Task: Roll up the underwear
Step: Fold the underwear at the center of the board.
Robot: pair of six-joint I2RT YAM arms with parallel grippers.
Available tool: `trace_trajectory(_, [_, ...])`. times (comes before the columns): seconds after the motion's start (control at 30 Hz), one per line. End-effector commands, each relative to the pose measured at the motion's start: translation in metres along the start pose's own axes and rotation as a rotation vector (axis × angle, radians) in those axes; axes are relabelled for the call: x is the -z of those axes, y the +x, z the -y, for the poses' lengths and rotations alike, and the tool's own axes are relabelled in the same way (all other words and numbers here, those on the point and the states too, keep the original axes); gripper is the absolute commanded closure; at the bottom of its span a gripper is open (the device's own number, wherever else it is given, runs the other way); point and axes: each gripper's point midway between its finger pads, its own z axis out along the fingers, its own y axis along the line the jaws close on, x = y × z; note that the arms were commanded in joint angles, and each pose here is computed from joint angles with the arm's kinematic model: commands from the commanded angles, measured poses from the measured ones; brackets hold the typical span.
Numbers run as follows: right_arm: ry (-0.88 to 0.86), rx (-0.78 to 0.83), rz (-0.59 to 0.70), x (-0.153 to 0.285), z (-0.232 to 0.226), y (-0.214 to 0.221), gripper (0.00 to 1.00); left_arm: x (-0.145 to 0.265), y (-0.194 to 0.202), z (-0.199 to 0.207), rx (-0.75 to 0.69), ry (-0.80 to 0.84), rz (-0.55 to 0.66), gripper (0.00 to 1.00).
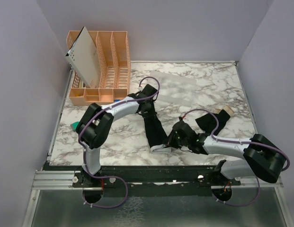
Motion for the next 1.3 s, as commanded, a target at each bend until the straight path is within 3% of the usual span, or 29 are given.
trace_trajectory(0.0, [0.042, 0.047, 0.018, 0.005, 0.008, -0.005, 0.98, 0.009, -0.018, 0.02, 0.013, 0.06, 0.047, 0.99])
trace_trajectory(0.13, [0.037, 0.049, 0.03, 0.01, 0.007, -0.008, 0.98, 0.018, -0.024, 0.026, 0.014, 0.078, 0.073, 0.97])
trace_trajectory(0.33, [0.124, 0.019, 0.054, 0.011, 0.025, -0.01, 0.98, -0.001, -0.015, 0.024, 0.021, 0.072, 0.025, 0.94])
trace_trajectory(0.5, [0.186, 0.015, 0.047, 0.008, 0.038, -0.007, 0.95, -0.007, -0.017, 0.03, 0.02, 0.095, 0.019, 0.86])
trace_trajectory(0.83, [0.169, 0.084, 0.159, 0.036, 0.017, -0.042, 0.52, 0.002, -0.024, 0.043, 0.019, 0.141, 0.031, 0.63])
trace_trajectory(0.9, [0.159, 0.099, 0.171, 0.042, 0.012, -0.047, 0.5, 0.007, -0.028, 0.048, 0.017, 0.157, 0.04, 0.61])
trace_trajectory(1.03, [0.084, 0.15, 0.159, 0.049, -0.009, -0.05, 0.51, 0.017, -0.035, 0.057, 0.009, 0.184, 0.061, 0.53])
trace_trajectory(1.1, [0.014, 0.182, 0.139, 0.048, -0.024, -0.048, 0.57, 0.023, -0.039, 0.061, 0.004, 0.195, 0.073, 0.48])
trace_trajectory(1.27, [-0.068, 0.198, 0.074, 0.034, -0.043, -0.037, 0.75, 0.035, -0.046, 0.066, -0.002, 0.213, 0.098, 0.46])
